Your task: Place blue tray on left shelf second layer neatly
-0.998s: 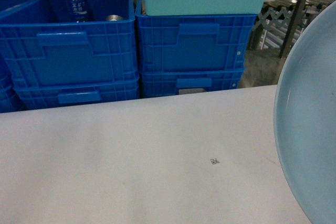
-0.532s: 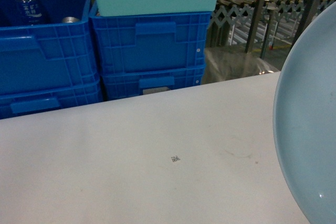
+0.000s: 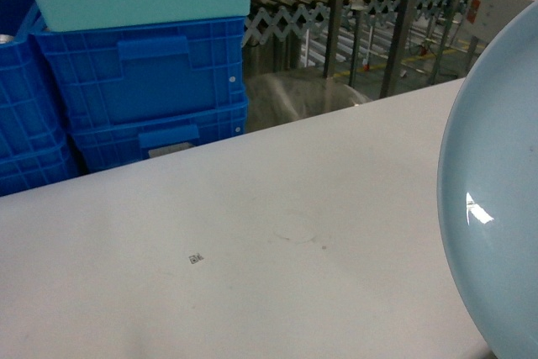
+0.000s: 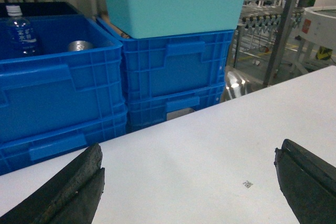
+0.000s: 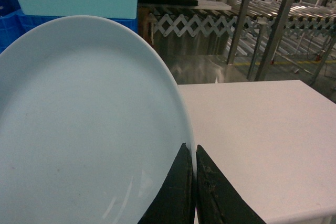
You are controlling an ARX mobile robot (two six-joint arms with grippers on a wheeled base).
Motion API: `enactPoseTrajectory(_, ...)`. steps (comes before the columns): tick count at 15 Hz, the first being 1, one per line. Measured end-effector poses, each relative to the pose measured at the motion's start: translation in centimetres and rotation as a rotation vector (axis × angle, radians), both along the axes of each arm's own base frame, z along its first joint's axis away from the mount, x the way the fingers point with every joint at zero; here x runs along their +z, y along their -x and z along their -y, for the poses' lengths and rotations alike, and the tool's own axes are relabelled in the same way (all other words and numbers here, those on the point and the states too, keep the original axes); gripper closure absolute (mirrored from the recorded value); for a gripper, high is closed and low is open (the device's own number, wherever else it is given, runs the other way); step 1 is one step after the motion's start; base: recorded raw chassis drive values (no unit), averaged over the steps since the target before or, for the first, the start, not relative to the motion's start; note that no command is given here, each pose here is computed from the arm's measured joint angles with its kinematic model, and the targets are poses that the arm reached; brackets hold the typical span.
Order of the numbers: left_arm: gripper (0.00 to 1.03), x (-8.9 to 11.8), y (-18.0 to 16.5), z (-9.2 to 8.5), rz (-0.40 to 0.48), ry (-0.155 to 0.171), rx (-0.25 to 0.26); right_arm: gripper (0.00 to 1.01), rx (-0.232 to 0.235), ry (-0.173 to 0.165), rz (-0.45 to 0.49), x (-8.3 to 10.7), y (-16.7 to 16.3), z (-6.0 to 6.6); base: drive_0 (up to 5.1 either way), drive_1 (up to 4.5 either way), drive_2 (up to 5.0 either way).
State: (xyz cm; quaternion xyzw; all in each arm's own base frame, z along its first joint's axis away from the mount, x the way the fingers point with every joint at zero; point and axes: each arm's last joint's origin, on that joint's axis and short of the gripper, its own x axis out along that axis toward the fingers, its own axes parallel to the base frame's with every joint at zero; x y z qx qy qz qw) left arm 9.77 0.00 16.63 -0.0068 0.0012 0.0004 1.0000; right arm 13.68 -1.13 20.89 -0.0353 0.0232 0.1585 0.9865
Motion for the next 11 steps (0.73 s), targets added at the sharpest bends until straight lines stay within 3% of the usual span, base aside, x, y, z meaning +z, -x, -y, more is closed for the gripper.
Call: enactPoseTrajectory(11,0.05,0.0,0.0,0.0,0.0,0.0,0.0,0.99,0.0,0.0,0.0,0.0,0.0,0.0,-1.5,-1.52,-1.5)
